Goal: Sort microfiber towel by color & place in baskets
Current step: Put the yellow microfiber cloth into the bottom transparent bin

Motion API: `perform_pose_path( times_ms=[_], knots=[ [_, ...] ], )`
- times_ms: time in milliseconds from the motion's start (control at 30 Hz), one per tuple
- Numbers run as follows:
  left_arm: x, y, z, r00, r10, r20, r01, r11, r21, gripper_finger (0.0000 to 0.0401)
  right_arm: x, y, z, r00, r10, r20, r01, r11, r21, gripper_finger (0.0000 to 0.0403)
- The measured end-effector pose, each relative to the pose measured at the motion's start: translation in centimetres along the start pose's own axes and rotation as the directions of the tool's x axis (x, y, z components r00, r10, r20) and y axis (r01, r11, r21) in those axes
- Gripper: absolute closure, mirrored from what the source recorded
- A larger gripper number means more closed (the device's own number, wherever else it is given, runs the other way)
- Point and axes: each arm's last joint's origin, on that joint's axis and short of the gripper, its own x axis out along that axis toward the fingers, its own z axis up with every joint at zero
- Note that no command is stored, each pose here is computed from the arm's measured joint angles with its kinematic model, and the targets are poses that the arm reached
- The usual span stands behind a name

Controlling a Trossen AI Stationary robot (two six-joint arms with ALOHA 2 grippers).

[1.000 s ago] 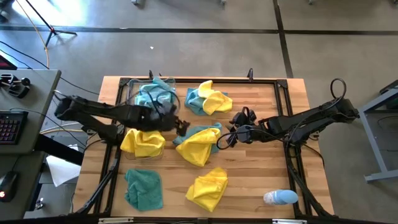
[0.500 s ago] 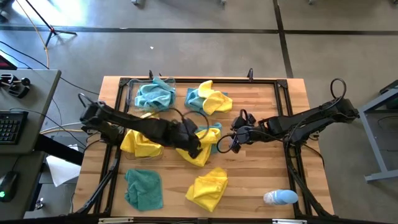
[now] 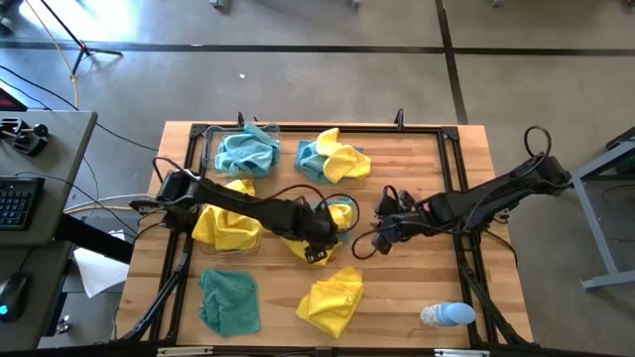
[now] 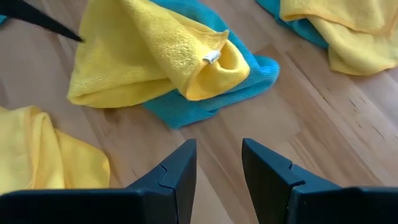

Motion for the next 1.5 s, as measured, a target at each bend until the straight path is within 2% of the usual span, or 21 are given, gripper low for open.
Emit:
perform_pose_path(
  times_ms=[233, 433, 600, 767, 833, 1000, 1133, 1233, 1333, 1500],
  knots=[
    [3.7, 1.6, 0.9, 0.996, 0.028, -0.087, -0.025, 0.999, 0.032, 0.0068, -0.5, 0.8, -0.7, 1.000, -0.005, 0.030, 0.006, 1.000, -0.021, 0.0279],
    [5.6, 2.6, 1.1, 0.990, 0.052, -0.135, -0.053, 0.999, -0.004, 0.0124, -0.7, 1.0, -1.0, 1.000, 0.002, 0.029, -0.001, 0.999, -0.035, 0.0279],
    [5.0, 2.2, 1.0, 0.991, 0.045, -0.125, -0.048, 0.999, -0.018, 0.0222, -0.7, 1.0, -1.0, 1.000, 0.000, 0.029, 0.001, 0.999, -0.037, 0.0279],
    [2.0, 1.6, 0.8, 0.998, 0.005, -0.063, -0.006, 1.000, -0.008, 0.0360, -0.7, 0.9, -0.9, 0.998, -0.029, 0.060, 0.031, 0.999, -0.037, 0.0279],
    [0.6, 1.6, 0.8, 0.999, -0.017, -0.034, 0.016, 1.000, -0.025, 0.0389, -0.7, 0.9, -0.9, 0.996, -0.044, 0.076, 0.047, 0.998, -0.036, 0.0279],
    [-4.7, 2.8, 0.8, 0.993, -0.077, 0.092, 0.083, 0.995, -0.055, 0.0391, -0.7, 0.7, -0.7, 0.989, -0.086, 0.122, 0.091, 0.995, -0.032, 0.0279],
    [-6.9, 3.6, 0.8, 0.984, -0.078, 0.163, 0.090, 0.994, -0.067, 0.0398, -0.7, 0.7, -0.6, 0.988, -0.091, 0.124, 0.095, 0.995, -0.027, 0.0279],
    [-7.3, 3.6, 1.2, 0.972, -0.086, 0.218, 0.108, 0.990, -0.092, 0.0388, -0.7, 0.7, -0.6, 0.988, -0.088, 0.127, 0.092, 0.996, -0.024, 0.0279],
    [-6.6, 3.4, 1.6, 0.970, -0.088, 0.227, 0.104, 0.993, -0.062, 0.0376, -0.7, 0.7, -0.6, 0.988, -0.087, 0.128, 0.089, 0.996, -0.008, 0.0279],
    [-4.5, 3.5, 2.2, 0.978, -0.100, 0.184, 0.112, 0.992, -0.055, 0.0331, -0.7, 0.7, -0.6, 0.988, -0.086, 0.127, 0.081, 0.996, 0.040, 0.0279]
  ],
)
